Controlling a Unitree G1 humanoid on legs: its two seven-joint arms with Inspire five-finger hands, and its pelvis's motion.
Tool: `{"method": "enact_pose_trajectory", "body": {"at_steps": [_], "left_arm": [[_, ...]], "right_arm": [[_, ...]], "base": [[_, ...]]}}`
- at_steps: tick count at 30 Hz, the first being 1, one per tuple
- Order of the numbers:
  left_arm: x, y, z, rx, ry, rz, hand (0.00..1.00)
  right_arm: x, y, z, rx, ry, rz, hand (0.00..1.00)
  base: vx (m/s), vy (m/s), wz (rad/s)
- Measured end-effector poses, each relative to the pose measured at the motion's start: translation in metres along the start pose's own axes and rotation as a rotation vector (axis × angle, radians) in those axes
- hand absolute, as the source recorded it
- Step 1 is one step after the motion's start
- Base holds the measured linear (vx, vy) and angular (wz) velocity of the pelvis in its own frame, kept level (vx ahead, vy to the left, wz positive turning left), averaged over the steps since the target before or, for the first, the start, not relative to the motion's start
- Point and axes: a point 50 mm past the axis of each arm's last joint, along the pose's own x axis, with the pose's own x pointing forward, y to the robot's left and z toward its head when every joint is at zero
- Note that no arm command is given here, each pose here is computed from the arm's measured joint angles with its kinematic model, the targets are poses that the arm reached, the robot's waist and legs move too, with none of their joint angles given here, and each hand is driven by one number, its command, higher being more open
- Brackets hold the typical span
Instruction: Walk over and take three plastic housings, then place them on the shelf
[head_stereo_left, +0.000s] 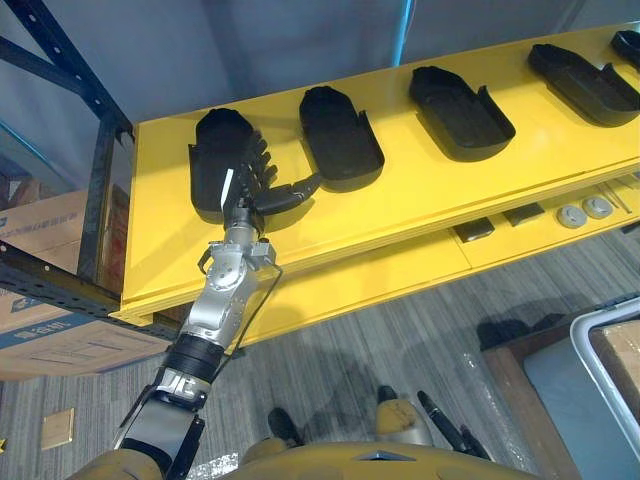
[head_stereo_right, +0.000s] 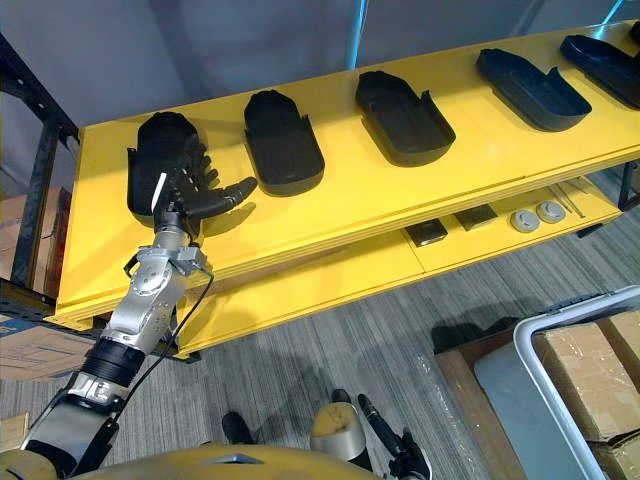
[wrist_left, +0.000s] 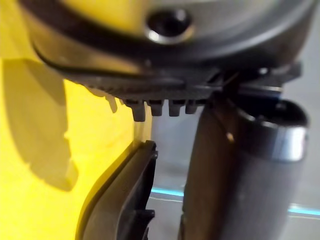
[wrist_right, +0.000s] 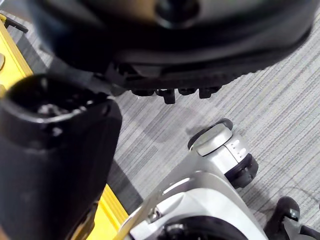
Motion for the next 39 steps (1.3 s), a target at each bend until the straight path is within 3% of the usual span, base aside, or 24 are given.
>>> {"method": "enact_pose_trajectory", "body": {"at_steps": [9, 21, 28, 32, 39], "left_arm": [[-0.001, 0.002, -0.001, 0.004, 0.001, 0.03, 1.0], [-0.004, -0.006, 0.002, -0.01, -0.04, -0.059, 1.0], [-0.018, -0.025, 0.048, -0.012, -0.304, -0.134, 1.0], [-0.042, -0.036, 0.091, -0.03, -0.57, -0.172, 1.0], [-0.081, -0.025, 0.071, 0.032, -0.544, -0.1, 1.0]], "right_arm": [[0.0, -0.001, -0.001, -0.001, 0.005, -0.008, 1.0], [-0.001, -0.002, -0.002, 0.0, 0.009, -0.017, 1.0], [-0.003, -0.011, -0.01, 0.021, 0.035, -0.053, 1.0], [-0.006, -0.02, -0.019, 0.008, 0.071, -0.085, 1.0], [-0.005, -0.021, -0.019, -0.027, 0.086, -0.098, 1.0]], "base": [[0.0, 0.0, 0.0], [0.0, 0.0, 0.0], [0.0, 0.0, 0.0], [0.04, 0.001, 0.1], [0.03, -0.007, 0.24]]}}
